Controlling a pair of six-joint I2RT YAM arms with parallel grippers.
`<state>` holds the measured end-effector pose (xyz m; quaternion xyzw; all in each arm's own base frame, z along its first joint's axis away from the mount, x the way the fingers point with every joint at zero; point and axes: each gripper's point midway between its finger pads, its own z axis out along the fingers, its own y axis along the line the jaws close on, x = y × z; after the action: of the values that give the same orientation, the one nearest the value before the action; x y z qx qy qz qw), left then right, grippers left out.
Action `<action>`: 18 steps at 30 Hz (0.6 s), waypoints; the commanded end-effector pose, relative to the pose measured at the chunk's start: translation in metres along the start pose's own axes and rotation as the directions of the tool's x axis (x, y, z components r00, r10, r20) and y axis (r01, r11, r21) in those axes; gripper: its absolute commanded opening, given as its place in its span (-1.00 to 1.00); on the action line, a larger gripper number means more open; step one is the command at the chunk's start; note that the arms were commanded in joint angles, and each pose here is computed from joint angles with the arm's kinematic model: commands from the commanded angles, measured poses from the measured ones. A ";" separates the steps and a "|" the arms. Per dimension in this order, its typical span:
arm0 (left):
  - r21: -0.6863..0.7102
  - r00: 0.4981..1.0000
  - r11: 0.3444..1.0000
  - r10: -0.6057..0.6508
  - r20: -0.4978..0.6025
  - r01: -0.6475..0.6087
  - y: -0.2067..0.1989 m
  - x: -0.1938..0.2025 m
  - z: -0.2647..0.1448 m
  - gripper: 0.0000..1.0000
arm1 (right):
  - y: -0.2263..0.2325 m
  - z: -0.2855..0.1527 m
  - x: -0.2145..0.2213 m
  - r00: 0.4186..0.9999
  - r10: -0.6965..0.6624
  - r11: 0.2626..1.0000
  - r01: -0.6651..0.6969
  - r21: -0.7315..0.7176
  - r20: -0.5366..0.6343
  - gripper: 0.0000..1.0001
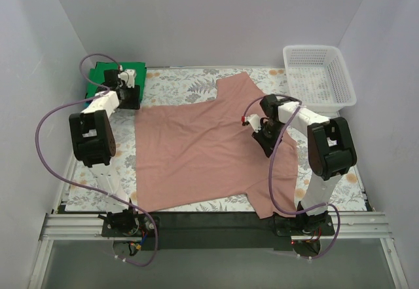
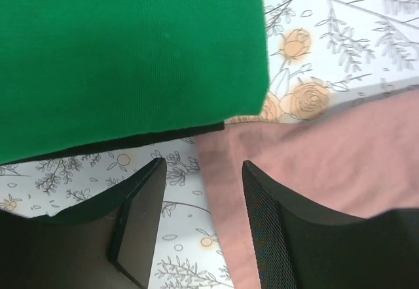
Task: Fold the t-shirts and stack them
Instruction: Flatten the tshirt out
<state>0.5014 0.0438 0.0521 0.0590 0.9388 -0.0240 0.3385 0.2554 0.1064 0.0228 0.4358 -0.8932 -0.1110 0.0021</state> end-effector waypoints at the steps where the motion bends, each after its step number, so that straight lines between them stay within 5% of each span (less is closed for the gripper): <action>1: 0.065 0.990 0.998 -0.001 0.143 -0.009 -0.015 -0.049 -0.058 -0.03 | 0.001 -0.051 -0.047 0.979 -0.036 0.999 0.032 0.022 0.201 -0.60; 5: 0.161 0.995 0.987 -0.039 0.088 0.025 -0.038 -0.026 -0.079 -0.07 | -0.014 -0.081 -0.082 0.953 -0.008 0.998 -0.010 0.058 0.302 -0.61; 18: 0.255 0.983 0.957 -0.104 -0.149 0.140 -0.075 0.071 -0.076 -0.09 | -0.067 -0.049 -0.098 0.970 0.076 0.987 -0.105 0.119 0.230 -0.73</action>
<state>0.3932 -0.0116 0.0674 0.0517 0.9494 -0.1545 0.2684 0.3529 0.1303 0.0543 0.3919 -0.9084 -0.1097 -0.0955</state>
